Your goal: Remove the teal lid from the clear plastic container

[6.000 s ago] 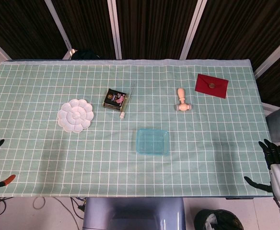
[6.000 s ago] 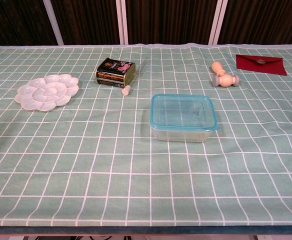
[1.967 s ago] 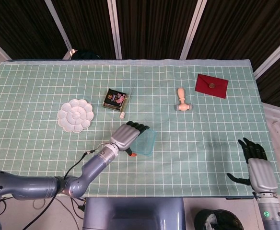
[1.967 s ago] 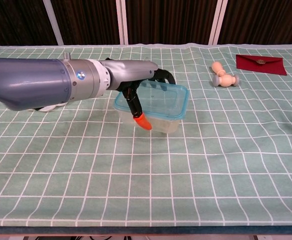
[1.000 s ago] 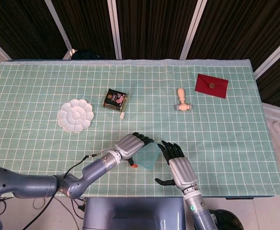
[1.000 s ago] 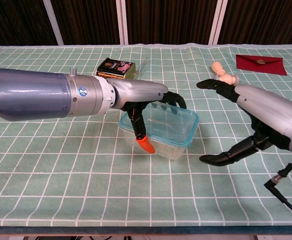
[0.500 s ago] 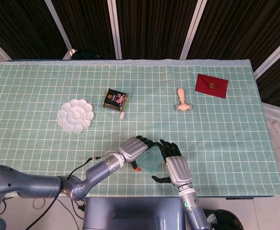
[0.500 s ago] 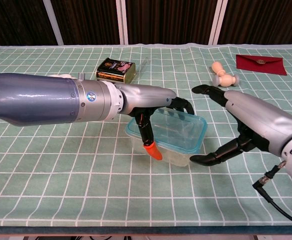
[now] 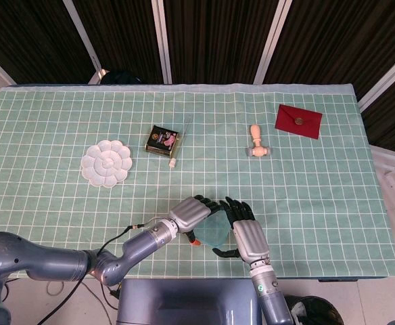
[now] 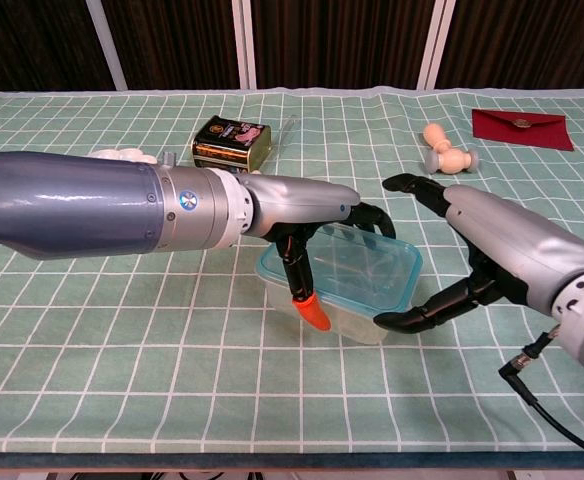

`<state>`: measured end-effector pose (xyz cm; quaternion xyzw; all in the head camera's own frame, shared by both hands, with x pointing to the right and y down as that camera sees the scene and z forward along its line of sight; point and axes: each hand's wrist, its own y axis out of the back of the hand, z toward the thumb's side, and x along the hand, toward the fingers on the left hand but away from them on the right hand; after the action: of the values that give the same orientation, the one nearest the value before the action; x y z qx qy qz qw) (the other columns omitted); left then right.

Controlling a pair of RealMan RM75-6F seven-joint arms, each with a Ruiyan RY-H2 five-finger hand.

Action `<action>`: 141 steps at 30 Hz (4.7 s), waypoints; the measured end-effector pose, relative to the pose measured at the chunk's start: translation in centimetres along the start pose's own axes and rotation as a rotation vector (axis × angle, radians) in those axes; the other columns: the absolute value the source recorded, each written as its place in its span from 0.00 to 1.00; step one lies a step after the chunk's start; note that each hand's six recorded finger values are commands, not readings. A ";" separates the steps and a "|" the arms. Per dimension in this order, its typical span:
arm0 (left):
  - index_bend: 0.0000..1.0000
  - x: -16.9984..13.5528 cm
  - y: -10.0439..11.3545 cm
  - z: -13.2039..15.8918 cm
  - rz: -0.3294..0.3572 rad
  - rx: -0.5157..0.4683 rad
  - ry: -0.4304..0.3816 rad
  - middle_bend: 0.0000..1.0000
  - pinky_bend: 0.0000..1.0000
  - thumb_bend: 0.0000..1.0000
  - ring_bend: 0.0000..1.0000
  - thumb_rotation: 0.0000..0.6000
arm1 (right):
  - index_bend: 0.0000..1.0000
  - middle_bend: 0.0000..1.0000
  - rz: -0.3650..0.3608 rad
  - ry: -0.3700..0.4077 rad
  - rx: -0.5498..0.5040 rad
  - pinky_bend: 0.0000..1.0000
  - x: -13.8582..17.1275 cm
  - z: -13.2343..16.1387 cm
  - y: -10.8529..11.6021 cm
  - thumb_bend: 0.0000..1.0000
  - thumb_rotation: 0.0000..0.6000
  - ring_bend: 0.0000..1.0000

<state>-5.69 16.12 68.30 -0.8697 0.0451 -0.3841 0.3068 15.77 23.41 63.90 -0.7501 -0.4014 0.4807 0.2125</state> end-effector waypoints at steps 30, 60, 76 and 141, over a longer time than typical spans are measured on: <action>0.27 -0.4 0.3 -0.4 0.005 -0.031 0.019 0.26 0.40 0.15 0.28 1.00 | 0.00 0.00 -0.025 -0.017 -0.032 0.00 0.0 -0.9 0.1 0.21 1.00 0.00; 0.24 -0.1 0.0 0.3 0.003 -0.035 0.008 0.24 0.40 0.14 0.27 1.00 | 0.00 0.00 -0.080 -0.019 -0.150 0.00 -0.5 -0.7 0.8 0.21 1.00 0.00; 0.04 -0.3 -0.2 0.2 -0.040 -0.037 0.001 0.07 0.27 0.00 0.10 1.00 | 0.00 0.00 -0.102 0.000 -0.160 0.00 -0.5 -1.5 0.1 0.21 1.00 0.00; 0.00 -1.1 1.4 0.0 0.011 -0.036 -0.010 0.00 0.21 0.00 0.04 1.00 | 0.63 0.04 -0.108 -0.010 -0.234 0.00 -0.9 -1.0 -0.6 0.59 1.00 0.00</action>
<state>-6.20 15.32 66.81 -0.8766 0.0553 -0.3774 0.2934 16.23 23.13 65.30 -0.7445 -0.4957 0.4223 0.1472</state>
